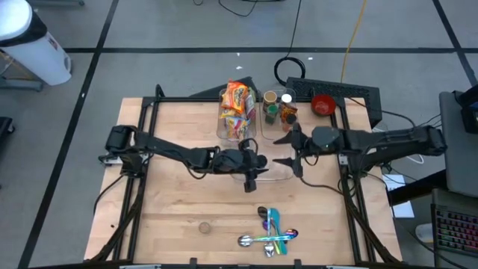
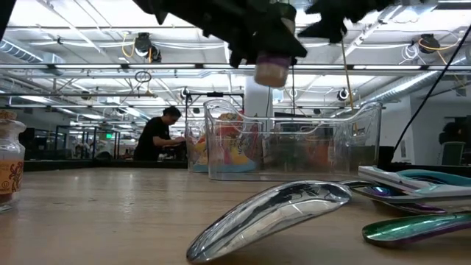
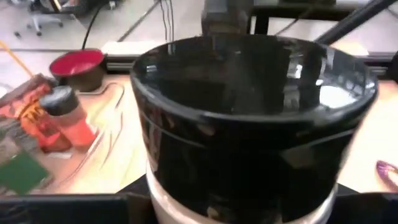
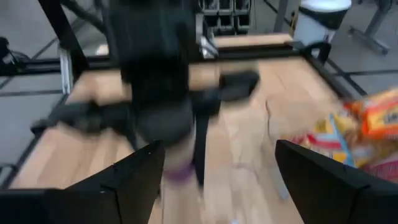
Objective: Pick & Place Food Item
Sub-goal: Put the purple seasoning bottle into the right transparent bin
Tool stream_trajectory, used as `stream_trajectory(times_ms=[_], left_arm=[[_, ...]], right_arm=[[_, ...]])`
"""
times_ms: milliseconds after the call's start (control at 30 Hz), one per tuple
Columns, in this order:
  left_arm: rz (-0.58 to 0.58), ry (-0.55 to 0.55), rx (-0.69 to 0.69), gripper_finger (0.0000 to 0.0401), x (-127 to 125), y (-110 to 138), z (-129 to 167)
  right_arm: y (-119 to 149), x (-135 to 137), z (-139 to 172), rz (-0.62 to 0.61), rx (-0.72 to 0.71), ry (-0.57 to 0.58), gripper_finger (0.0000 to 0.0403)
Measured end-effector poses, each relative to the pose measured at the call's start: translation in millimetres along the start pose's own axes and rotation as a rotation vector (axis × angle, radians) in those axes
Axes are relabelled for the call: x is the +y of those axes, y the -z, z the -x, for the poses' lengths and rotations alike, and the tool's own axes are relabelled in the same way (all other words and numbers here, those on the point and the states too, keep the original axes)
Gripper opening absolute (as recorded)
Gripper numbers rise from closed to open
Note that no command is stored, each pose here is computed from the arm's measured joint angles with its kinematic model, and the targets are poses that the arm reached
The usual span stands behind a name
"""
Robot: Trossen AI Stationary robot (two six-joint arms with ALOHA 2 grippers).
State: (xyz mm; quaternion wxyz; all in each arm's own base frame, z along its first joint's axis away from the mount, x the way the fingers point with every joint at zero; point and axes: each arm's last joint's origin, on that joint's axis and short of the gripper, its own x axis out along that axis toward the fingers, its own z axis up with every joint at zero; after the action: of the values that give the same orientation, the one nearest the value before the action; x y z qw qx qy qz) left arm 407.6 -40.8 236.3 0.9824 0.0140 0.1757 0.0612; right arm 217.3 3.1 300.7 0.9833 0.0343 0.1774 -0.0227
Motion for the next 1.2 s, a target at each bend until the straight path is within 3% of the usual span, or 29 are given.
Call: stream_trajectory(times_ms=[167, 400, 600, 733, 933, 1200], left_arm=[[0.03, 0.0, -0.011, 0.0159, 2, 6, -8], [0.034, 0.006, -0.025, 0.016, 3, 2, -7], [0.038, 0.005, -0.014, 0.016, 4, 3, -7], [0.038, 0.005, -0.014, 0.0161, 3, 3, -7], [0.036, 0.006, -0.013, 0.0161, 3, 4, -7], [0.046, 0.005, -0.012, 0.0187, 3, 4, -7]], right_arm=[[-25, 10, -10, 0.036, 0.067, -0.025, 0.0299], [-18, 21, -40, 0.092, 0.134, -0.103, 0.0298], [-18, 21, -51, 0.094, 0.114, -0.096, 0.0291], [-19, 20, -51, 0.091, 0.102, -0.092, 0.0267], [-20, 19, -49, 0.082, 0.101, -0.094, 0.0194], [-19, 19, -47, 0.081, 0.116, -0.094, 0.0194]])
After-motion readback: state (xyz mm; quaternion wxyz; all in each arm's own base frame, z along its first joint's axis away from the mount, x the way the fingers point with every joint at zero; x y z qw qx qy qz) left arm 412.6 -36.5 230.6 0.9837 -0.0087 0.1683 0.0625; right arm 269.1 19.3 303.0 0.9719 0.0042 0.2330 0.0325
